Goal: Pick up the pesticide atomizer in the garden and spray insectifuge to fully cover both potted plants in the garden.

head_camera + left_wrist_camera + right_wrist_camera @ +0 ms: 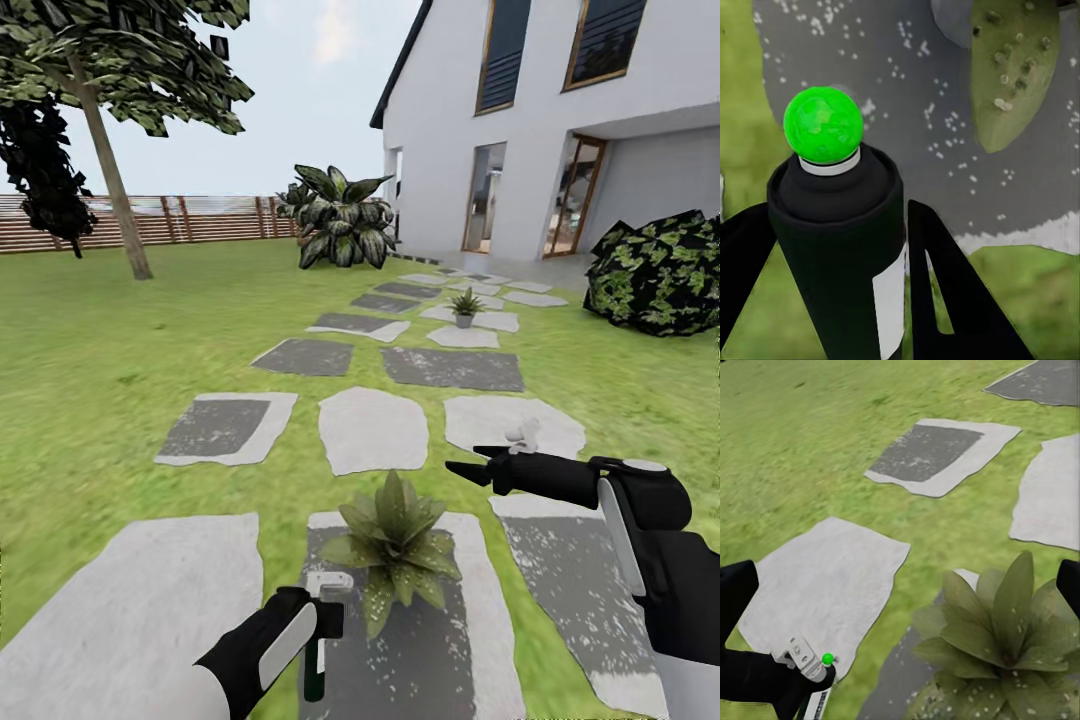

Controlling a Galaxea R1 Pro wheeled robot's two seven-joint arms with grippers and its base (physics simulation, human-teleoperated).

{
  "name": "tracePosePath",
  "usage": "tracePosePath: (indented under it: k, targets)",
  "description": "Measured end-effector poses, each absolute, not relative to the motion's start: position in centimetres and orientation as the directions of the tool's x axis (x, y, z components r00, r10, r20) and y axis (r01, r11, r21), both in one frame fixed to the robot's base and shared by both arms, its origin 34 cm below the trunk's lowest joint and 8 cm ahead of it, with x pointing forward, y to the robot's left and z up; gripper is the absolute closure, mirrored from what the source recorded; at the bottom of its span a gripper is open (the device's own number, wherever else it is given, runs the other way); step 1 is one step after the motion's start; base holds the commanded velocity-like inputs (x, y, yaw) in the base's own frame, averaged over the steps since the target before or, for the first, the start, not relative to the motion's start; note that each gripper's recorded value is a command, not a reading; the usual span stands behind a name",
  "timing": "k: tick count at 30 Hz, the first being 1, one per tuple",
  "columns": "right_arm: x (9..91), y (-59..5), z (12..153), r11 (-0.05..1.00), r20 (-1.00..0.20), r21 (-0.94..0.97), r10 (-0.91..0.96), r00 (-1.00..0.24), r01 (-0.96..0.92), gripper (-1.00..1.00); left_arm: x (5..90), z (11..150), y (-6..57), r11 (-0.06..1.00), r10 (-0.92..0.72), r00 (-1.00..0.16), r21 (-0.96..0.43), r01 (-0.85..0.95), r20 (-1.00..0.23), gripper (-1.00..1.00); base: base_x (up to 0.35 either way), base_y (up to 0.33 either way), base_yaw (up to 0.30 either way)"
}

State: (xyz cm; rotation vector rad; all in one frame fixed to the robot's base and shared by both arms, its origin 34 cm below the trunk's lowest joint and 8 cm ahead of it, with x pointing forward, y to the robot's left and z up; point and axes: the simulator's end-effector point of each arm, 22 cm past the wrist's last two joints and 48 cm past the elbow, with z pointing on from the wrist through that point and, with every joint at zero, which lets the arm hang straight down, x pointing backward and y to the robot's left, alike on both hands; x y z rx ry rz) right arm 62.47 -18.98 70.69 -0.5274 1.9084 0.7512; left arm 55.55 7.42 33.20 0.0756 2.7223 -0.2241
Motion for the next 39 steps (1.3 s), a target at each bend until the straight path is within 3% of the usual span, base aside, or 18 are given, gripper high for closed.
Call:
tracePosePath:
  k: [8, 12, 19, 39]
  targets:
    - [62.4, -19.0, 70.8, 0.713, -0.905, 0.273, -0.037, -0.424, -0.646, -1.0, 57.2, 34.9, 5.9, 0.971, 0.027, -0.906, -0.205, 0.124, -0.421, 1.0, 0.133, 0.259, -0.006]
    - [61.2, -20.5, 73.5, 0.649, -0.914, 0.332, 0.04, -0.405, -0.685, -1.0, 57.3, 36.2, 3.6, 0.944, 0.169, -0.889, -0.189, 0.27, -0.426, 1.0, 0.015, 0.016, -0.028]
    - [61.4, -20.8, 73.9, 0.65, -0.917, 0.332, 0.051, -0.397, -0.683, -1.0, 57.1, 37.6, -0.2, 0.888, 0.209, -0.843, -0.265, 0.375, -0.495, 1.0, 0.0, 0.0, -0.096]
    - [61.2, -20.6, 74.0, 0.64, -0.917, 0.337, 0.055, -0.396, -0.691, -1.0, 58.3, 37.5, 1.5, 0.925, 0.15, -0.859, -0.238, 0.297, -0.489, 1.0, 0.0, 0.0, -0.034]
